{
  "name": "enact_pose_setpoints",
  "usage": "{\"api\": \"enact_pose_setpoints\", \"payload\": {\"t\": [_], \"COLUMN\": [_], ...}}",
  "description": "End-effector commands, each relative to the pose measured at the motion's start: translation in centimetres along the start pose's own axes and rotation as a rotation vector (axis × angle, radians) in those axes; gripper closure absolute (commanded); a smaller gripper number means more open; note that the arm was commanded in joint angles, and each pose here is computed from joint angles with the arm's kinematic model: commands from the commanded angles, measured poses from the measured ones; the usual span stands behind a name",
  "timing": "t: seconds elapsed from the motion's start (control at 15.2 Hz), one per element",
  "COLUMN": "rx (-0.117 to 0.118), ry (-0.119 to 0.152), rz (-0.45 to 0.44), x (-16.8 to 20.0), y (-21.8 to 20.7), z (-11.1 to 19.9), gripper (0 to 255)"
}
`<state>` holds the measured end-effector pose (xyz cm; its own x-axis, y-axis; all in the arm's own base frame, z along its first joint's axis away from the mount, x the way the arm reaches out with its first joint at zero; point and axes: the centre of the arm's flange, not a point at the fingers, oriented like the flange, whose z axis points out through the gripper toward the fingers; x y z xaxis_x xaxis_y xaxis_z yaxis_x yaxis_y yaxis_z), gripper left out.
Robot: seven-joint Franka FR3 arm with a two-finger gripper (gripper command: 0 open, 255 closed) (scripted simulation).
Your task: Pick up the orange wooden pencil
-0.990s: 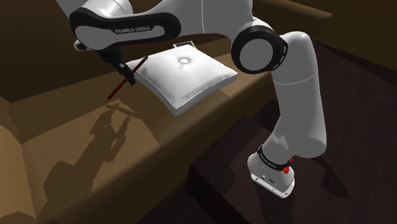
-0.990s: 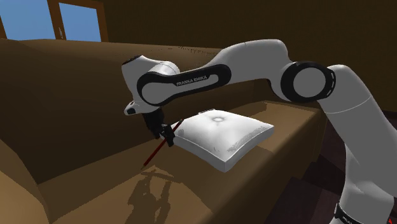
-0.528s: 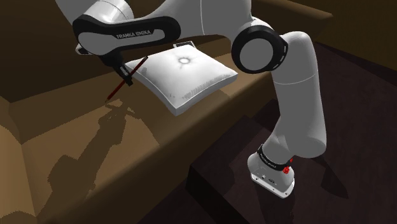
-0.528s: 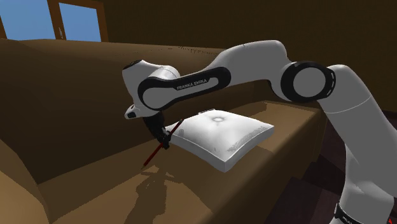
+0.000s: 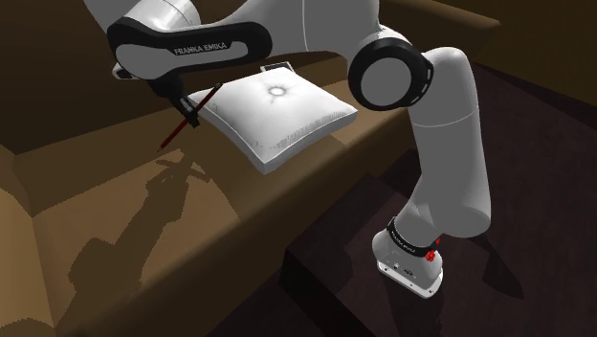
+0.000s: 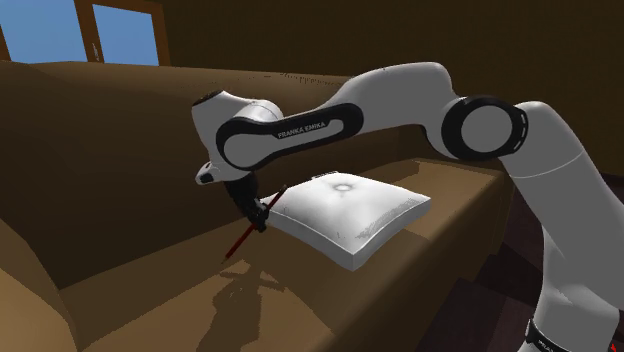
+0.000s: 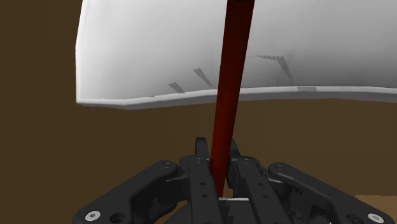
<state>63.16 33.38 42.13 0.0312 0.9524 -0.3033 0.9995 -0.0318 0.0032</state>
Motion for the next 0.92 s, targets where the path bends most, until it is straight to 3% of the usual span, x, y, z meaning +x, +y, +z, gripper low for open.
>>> {"api": "enact_pose_setpoints", "payload": {"t": [0.0, 0.86], "rx": [0.000, 0.000], "ry": [0.000, 0.000], "rz": [0.000, 0.000], "x": [-0.3, -2.2], "y": [0.0, 0.0], "z": [-0.9, -7.0], "gripper": [255, 255]}}
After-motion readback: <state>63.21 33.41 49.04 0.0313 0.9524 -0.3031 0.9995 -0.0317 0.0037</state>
